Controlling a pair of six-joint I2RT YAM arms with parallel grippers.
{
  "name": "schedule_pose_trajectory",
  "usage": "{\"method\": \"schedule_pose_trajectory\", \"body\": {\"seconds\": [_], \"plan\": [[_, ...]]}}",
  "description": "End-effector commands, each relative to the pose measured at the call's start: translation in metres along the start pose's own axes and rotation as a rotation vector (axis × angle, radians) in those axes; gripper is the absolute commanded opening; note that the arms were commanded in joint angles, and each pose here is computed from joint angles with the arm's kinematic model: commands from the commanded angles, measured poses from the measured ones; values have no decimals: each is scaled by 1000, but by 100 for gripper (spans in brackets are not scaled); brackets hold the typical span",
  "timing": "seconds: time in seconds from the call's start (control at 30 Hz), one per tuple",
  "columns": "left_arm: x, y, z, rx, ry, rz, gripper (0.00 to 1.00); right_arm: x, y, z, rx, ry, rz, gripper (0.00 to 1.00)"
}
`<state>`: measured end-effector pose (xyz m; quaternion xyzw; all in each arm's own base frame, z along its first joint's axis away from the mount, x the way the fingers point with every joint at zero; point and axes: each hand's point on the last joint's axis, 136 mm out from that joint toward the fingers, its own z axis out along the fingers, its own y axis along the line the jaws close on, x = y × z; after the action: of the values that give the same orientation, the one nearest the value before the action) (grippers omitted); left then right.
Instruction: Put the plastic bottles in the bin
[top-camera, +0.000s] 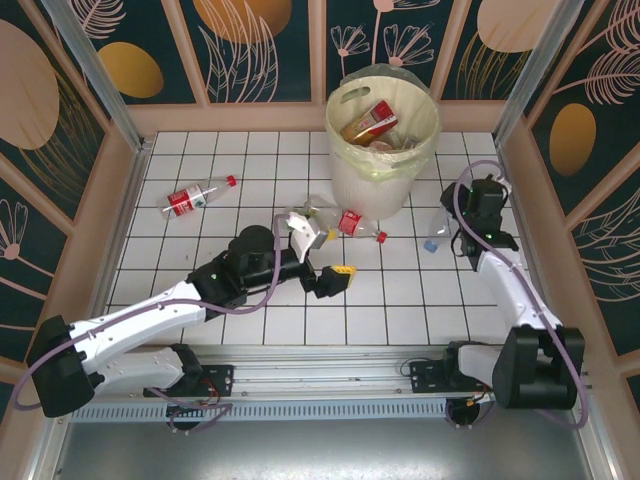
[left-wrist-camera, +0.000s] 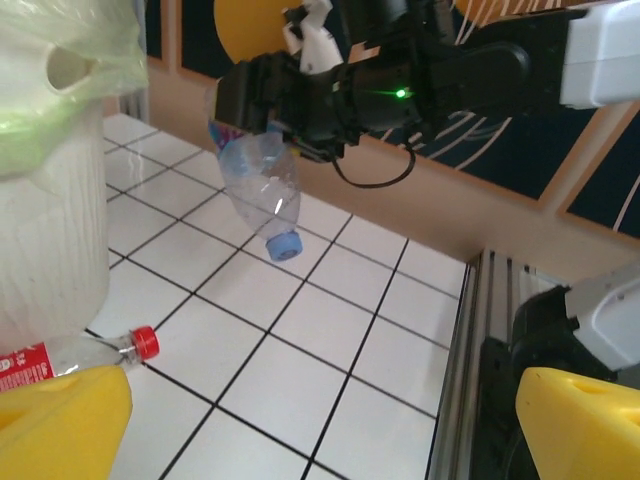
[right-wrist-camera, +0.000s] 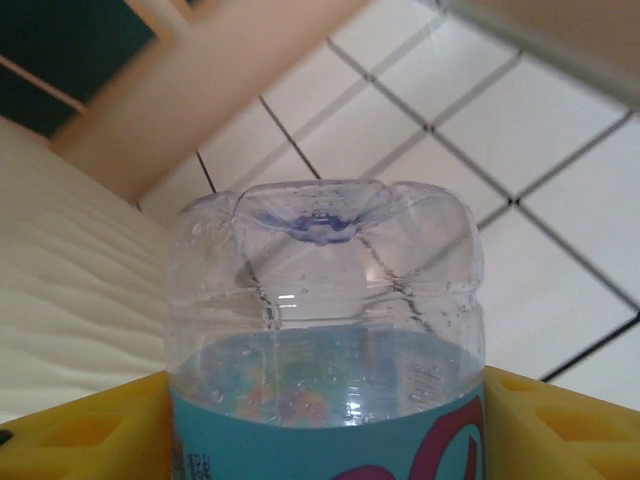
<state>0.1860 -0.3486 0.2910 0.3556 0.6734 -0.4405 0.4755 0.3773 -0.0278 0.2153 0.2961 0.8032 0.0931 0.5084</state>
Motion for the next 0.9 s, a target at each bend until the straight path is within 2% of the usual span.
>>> {"method": "schedule_pose_trajectory", "body": {"seconds": [0.0, 0.27, 0.47, 0.63, 0.87], "plan": [[-35, -5, -7, 8, -154, -29, 98, -56, 21, -33, -11, -137, -51, 66], [-57, -10, -11, 41, -247, -90, 98, -151, 111, -93, -180, -364, -140, 67], [-58, -8, -10, 30, -236, -107, 98, -191, 180, -115, -300, -466, -219, 67], [-52, -8, -9, 26, -203, -103, 98, -200, 226, -100, -377, -464, -269, 67], [-44, -9, -13, 16, -152, -72, 99, -184, 269, -53, -441, -377, -352, 67]]}}
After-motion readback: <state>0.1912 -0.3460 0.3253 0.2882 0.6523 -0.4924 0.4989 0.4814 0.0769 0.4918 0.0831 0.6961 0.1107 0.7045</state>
